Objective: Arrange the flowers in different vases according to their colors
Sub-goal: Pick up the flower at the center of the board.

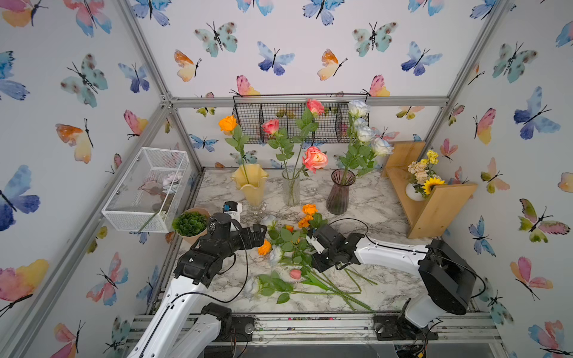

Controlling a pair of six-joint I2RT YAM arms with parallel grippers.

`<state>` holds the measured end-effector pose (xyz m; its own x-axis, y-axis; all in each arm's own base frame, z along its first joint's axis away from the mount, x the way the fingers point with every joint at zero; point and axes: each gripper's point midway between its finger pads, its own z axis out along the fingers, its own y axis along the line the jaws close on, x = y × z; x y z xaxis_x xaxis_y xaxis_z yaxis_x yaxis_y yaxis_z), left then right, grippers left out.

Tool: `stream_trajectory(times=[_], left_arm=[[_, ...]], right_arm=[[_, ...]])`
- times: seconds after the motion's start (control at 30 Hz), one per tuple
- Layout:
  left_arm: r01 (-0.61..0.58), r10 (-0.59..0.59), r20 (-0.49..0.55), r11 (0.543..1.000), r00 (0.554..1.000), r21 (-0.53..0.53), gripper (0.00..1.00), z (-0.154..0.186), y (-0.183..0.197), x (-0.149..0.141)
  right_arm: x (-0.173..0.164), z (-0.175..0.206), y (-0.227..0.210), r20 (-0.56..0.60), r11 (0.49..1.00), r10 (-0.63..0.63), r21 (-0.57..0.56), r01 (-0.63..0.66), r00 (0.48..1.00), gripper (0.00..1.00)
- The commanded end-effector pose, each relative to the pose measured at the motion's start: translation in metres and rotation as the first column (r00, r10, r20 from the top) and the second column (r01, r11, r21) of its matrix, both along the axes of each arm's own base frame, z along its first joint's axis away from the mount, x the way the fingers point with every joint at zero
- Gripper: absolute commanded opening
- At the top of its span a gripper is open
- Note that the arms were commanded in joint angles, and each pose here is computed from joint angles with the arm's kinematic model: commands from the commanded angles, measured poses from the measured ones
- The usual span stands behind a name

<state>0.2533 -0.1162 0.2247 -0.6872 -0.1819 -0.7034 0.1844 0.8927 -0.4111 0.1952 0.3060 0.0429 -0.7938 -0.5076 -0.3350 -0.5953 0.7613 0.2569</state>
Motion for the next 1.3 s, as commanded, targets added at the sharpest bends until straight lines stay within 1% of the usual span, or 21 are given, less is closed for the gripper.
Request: stream_trajectory(times=[0.0,0.1,0.3,0.5,0.67,0.73,0.9,0.97,1.1,1.27], left_arm=[[0.016,-0.016,-0.012,1.0,1.0,-0.005,0.99,-0.005,-0.003,-0.001],[0.006,-0.006,-0.005,1.0,1.0,-0.004,0.99,-0.004,-0.002,-0.002],[-0.002,0.002,0.009,1.0,1.0,-0.008,0.99,-0.001,0.0,-0.003],[0.008,-0.007,0.025,1.0,1.0,-0.007,0.99,0.002,-0.003,-0.007],[0.004,-0.004,0.039,1.0,0.999,-0.006,0.99,0.005,-0.003,-0.009],[-0.007,0.007,0.045,1.0,0.999,-0.003,0.99,0.006,-0.001,-0.008],[-0.013,0.013,0.052,1.0,0.999,-0.005,0.99,0.008,0.001,-0.009],[-0.018,0.018,0.052,1.0,0.998,-0.004,0.99,0.008,0.001,-0.008],[-0.016,0.016,0.043,1.0,0.999,0.0,0.99,0.005,0.001,-0.007],[-0.008,0.008,0.021,1.0,1.0,0.005,0.99,0.0,-0.002,-0.005]], right_arm=[[0.004,0.0,0.006,0.019,1.0,0.025,-0.012,-0.024,1.0,0.28],[0.002,-0.004,0.004,-0.001,0.999,0.037,-0.039,-0.037,0.999,0.27],[0.004,-0.013,-0.004,0.01,0.995,0.046,-0.093,-0.044,0.999,0.25],[0.003,-0.027,-0.009,0.006,0.994,0.026,-0.11,-0.026,1.0,0.23],[0.006,-0.028,-0.008,0.013,0.993,0.018,-0.113,-0.016,1.0,0.17],[0.008,-0.028,-0.007,0.025,0.993,0.022,-0.113,-0.019,0.999,0.12],[0.01,-0.028,-0.006,0.029,0.991,0.045,-0.13,-0.041,0.999,0.05],[0.01,-0.027,-0.007,0.036,0.99,0.06,-0.133,-0.055,0.998,0.02],[0.015,-0.019,-0.008,0.069,0.984,0.092,-0.156,-0.08,0.993,0.02],[0.031,0.014,-0.011,0.173,0.977,0.128,-0.19,-0.095,0.977,0.02]])
